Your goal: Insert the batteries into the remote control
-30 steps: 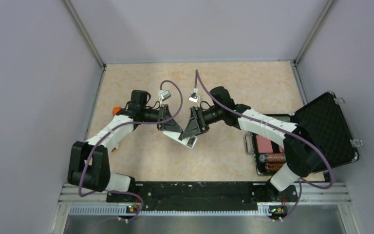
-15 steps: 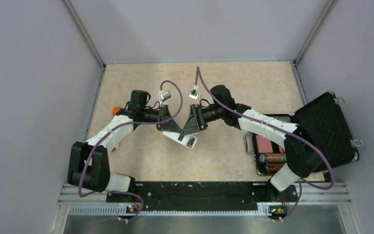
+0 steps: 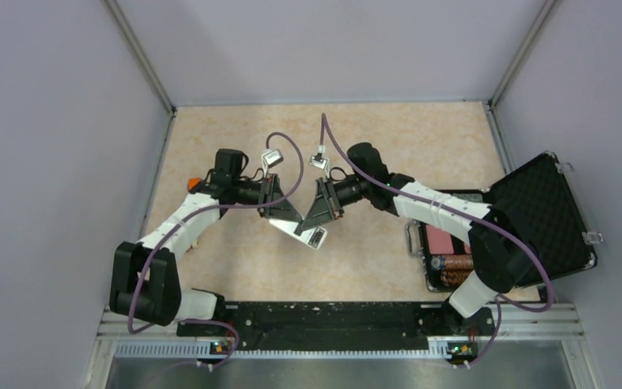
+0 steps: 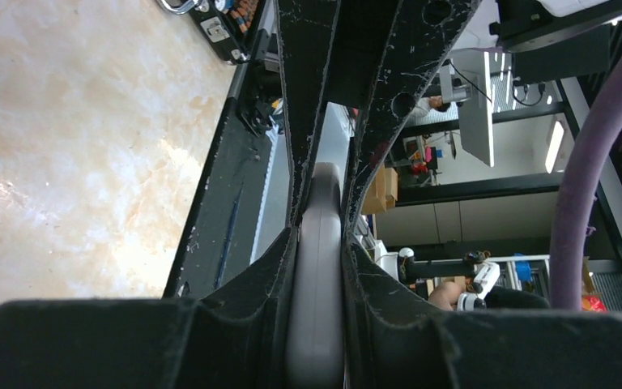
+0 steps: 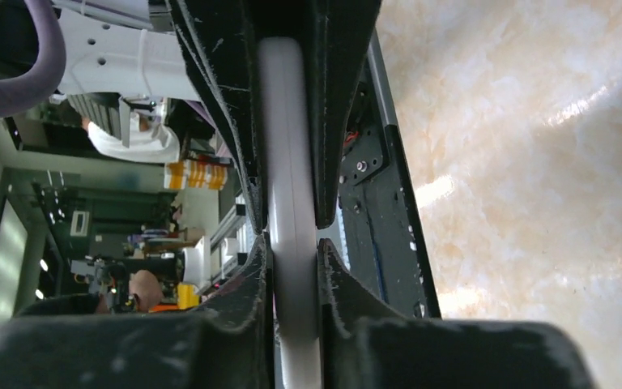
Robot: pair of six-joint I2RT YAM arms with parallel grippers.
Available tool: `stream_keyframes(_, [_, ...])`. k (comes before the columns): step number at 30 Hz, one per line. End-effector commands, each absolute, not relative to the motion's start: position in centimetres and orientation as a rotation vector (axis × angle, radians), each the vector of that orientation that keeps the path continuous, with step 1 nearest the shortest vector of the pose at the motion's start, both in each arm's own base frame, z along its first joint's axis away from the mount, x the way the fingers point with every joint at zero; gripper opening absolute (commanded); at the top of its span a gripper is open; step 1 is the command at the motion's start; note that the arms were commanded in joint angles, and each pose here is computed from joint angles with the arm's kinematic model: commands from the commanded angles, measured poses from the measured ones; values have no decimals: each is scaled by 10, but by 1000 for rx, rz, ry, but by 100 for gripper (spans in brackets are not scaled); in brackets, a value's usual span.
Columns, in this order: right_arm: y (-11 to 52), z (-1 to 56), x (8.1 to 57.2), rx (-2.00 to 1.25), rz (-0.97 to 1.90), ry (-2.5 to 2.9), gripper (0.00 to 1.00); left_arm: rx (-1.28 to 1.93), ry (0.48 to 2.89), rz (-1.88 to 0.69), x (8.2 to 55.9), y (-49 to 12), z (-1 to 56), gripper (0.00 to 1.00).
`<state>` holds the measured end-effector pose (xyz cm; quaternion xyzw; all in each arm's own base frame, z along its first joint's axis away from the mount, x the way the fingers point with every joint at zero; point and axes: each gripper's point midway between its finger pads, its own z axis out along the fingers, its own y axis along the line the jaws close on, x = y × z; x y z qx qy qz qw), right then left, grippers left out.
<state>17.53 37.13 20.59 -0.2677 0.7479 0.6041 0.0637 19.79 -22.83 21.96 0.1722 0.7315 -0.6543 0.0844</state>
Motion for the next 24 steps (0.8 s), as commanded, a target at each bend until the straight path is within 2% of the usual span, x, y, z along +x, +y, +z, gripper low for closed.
stream_keyframes(1, [378, 226, 175, -846, 1858, 2167, 1, 609, 2081, -1935, 195, -228, 245, 0])
stream_keyframes(2, [379, 230, 175, -835, 1864, 2159, 0, 609, 2076, -1930, 196, -228, 247, 0])
stream_keyframes(3, [380, 234, 175, -834, 1875, 2144, 0, 605, 2072, -1920, 196, -229, 250, 14])
stream_keyframes(7, [384, 249, 177, -781, 1921, 2114, 0, 560, 2041, -1882, 204, -231, 263, 44])
stream_keyframes(10, [387, 259, 181, -684, 1958, 2114, 0, 467, 2014, -1863, 214, -234, 273, 55])
stream_keyframes(13, [391, 270, 187, -583, 2003, 2086, 0, 320, 2007, -1863, 225, -235, 277, 60])
stream_keyframes(18, [393, 291, 201, -423, 2018, 2020, 0, 86, 1969, -1779, 246, -233, 284, 62])
stream_keyframes(24, [392, 303, 213, -277, 2018, 1953, 0, 14, 1942, -1621, 256, -223, 293, 62])
